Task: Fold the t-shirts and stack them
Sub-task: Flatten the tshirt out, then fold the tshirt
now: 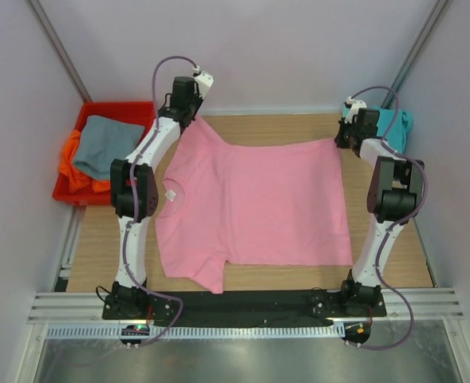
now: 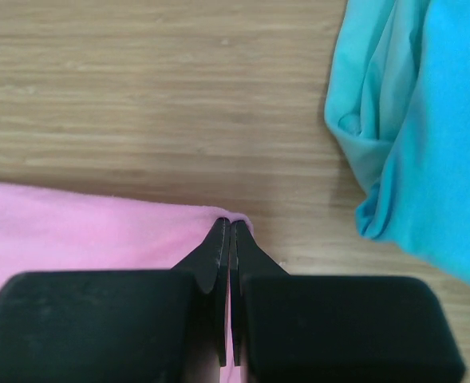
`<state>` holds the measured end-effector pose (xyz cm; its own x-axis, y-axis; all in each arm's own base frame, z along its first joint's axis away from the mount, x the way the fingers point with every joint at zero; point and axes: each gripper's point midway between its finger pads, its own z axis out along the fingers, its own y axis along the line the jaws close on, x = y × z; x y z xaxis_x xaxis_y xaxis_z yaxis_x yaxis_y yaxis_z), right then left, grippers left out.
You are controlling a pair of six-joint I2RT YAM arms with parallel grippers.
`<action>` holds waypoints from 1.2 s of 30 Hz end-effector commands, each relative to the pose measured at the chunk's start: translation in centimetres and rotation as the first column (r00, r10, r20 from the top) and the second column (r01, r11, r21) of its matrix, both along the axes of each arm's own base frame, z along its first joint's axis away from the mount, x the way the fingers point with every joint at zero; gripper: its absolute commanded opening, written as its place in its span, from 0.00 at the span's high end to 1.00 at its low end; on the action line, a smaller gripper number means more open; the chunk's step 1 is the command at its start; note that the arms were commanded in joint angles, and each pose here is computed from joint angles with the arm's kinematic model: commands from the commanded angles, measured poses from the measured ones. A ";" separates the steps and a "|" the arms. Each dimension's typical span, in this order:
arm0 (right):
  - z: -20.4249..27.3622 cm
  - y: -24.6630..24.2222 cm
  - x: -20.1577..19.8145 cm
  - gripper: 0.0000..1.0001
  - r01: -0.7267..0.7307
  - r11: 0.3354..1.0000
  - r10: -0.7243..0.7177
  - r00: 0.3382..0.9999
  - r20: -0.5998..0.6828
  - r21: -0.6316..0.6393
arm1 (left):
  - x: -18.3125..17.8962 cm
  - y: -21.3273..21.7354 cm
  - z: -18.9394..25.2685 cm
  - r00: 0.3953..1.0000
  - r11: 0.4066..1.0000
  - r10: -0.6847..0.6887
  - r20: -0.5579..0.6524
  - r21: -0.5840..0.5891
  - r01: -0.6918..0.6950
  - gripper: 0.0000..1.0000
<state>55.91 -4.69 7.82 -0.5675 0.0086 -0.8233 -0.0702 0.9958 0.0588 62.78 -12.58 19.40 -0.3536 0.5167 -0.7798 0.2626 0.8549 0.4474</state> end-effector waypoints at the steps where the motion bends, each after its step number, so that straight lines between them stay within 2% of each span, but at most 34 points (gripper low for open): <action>1: 3.7 -1.0 3.7 0.99 0.042 0.999 -0.040 0.993 0.114 -0.015 | 2.5 0.6 3.8 0.991 0.999 0.035 0.131 -0.025 -0.032 1.00; 4: 3.6 -1.5 5.6 0.99 0.049 0.999 -0.046 0.991 0.126 -0.022 | 3.8 0.9 4.6 0.985 0.999 0.042 0.165 -0.025 -0.038 1.00; 8: 3.0 -1.7 6.6 0.99 0.059 0.998 -0.057 0.993 0.104 -0.015 | 5.1 0.8 3.1 0.985 0.999 0.038 0.167 -0.013 -0.036 1.00; 17: 3.1 -1.6 6.4 0.99 0.056 0.998 -0.054 0.993 0.103 -0.016 | 4.7 0.8 3.3 0.986 0.998 0.049 0.161 -0.047 -0.042 1.00; 27: 3.4 -1.7 4.3 0.99 0.055 0.998 -0.051 0.994 0.093 -0.041 | -0.1 0.1 5.2 0.996 0.992 0.000 0.084 -0.129 0.011 1.00; 28: 3.7 -1.7 4.2 0.99 0.054 0.998 -0.050 0.994 0.098 -0.040 | -0.7 0.1 4.3 0.998 0.992 -0.006 0.057 -0.126 0.013 1.00; 29: 4.1 -1.7 3.9 0.99 0.055 0.998 -0.050 0.993 0.103 -0.042 | -2.0 0.3 5.8 0.998 0.991 -0.011 0.068 -0.134 0.020 1.00; 31: 4.0 -1.7 3.4 0.99 0.054 0.998 -0.050 0.994 0.098 -0.042 | -3.4 0.4 5.0 0.999 0.991 -0.023 0.039 -0.134 0.028 1.00; 33: 4.7 -1.7 2.8 0.99 0.054 0.998 -0.049 0.993 0.105 -0.041 | -4.7 0.5 6.4 0.998 0.989 -0.036 0.049 -0.140 0.043 1.00; 35: 6.0 -1.7 2.3 0.99 0.052 0.998 -0.047 0.991 0.123 -0.040 | -6.1 0.4 5.1 0.999 0.987 -0.049 0.009 -0.151 0.050 1.00; 36: 6.4 -1.6 2.0 0.99 0.047 0.998 -0.042 0.991 0.126 -0.039 | -6.9 0.6 6.0 0.998 0.985 -0.055 0.019 -0.160 0.057 1.00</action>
